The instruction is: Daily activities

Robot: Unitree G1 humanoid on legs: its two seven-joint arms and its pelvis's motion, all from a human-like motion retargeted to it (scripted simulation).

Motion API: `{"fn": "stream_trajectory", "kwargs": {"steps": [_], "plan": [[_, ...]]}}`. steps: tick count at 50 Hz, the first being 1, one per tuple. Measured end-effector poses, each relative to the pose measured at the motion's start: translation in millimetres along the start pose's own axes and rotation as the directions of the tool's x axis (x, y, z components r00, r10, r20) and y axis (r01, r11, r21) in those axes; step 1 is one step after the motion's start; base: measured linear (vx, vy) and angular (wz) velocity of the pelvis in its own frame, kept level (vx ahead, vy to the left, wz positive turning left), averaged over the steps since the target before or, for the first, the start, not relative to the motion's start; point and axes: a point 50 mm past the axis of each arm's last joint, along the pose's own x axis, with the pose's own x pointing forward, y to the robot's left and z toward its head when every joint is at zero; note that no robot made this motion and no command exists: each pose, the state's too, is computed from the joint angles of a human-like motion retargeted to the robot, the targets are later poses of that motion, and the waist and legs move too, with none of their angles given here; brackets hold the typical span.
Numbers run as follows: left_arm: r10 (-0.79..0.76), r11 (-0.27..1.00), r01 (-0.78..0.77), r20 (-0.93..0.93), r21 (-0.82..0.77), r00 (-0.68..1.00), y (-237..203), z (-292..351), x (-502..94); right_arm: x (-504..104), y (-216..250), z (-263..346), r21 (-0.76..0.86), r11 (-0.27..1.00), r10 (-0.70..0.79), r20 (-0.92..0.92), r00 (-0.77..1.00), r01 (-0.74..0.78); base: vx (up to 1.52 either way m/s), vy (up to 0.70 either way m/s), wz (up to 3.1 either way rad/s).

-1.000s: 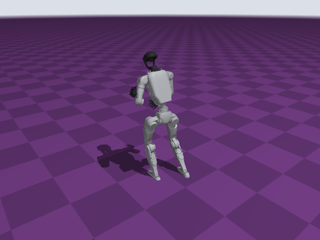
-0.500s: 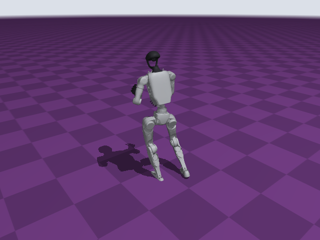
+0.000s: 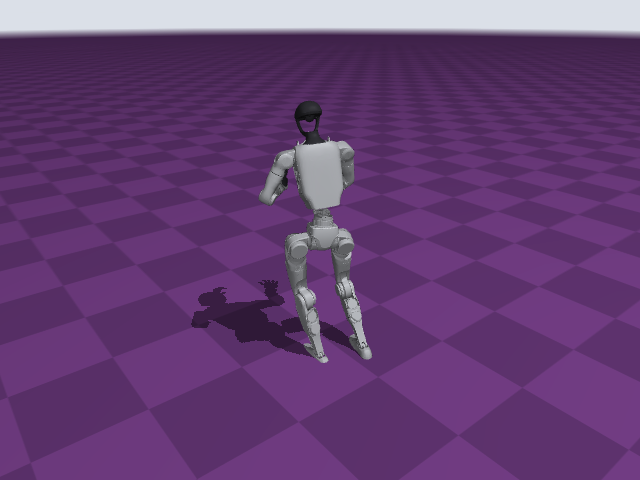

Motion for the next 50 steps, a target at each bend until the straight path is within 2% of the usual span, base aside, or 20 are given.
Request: {"fn": "stream_trajectory", "kwargs": {"steps": [5,12,20,25,31,38,50], "plan": [[0.057,0.998,-0.058,0.097,0.006,0.994,4,12,21,28,-14,16,-0.099,0.995,-0.027,-0.003,1.0,0.027,0.0,0.0,0.0],[0.156,0.987,-0.16,0.152,0.016,0.976,15,20,34,31,-3,26,-0.144,0.989,0.039,0.0,0.999,-0.038,-0.03,-0.06,-0.11],[0.191,0.977,-0.201,0.138,0.069,0.972,27,18,23,-10,47,33,0.008,0.969,0.248,0.048,0.968,-0.248,-0.01,-0.03,-0.06],[0.165,0.977,-0.181,0.139,0.11,0.977,29,19,17,-40,70,17,0.107,0.93,0.355,0.002,0.935,-0.353,0.0,0.0,0.0],[0.133,0.982,-0.155,0.192,0.108,0.972,28,29,22,-65,85,-3,0.187,0.893,0.428,-0.076,0.901,-0.408,0.0,0.0,0.0],[0.112,0.989,-0.131,0.217,0.074,0.97,21,37,33,-69,81,-14,0.264,0.898,0.395,-0.134,0.909,-0.352,-0.03,-0.02,-0.02],[0.127,0.989,-0.137,0.15,0.058,0.981,10,30,43,-47,54,-10,0.331,0.932,0.21,-0.163,0.964,-0.148,-0.07,-0.05,0.07]]}}
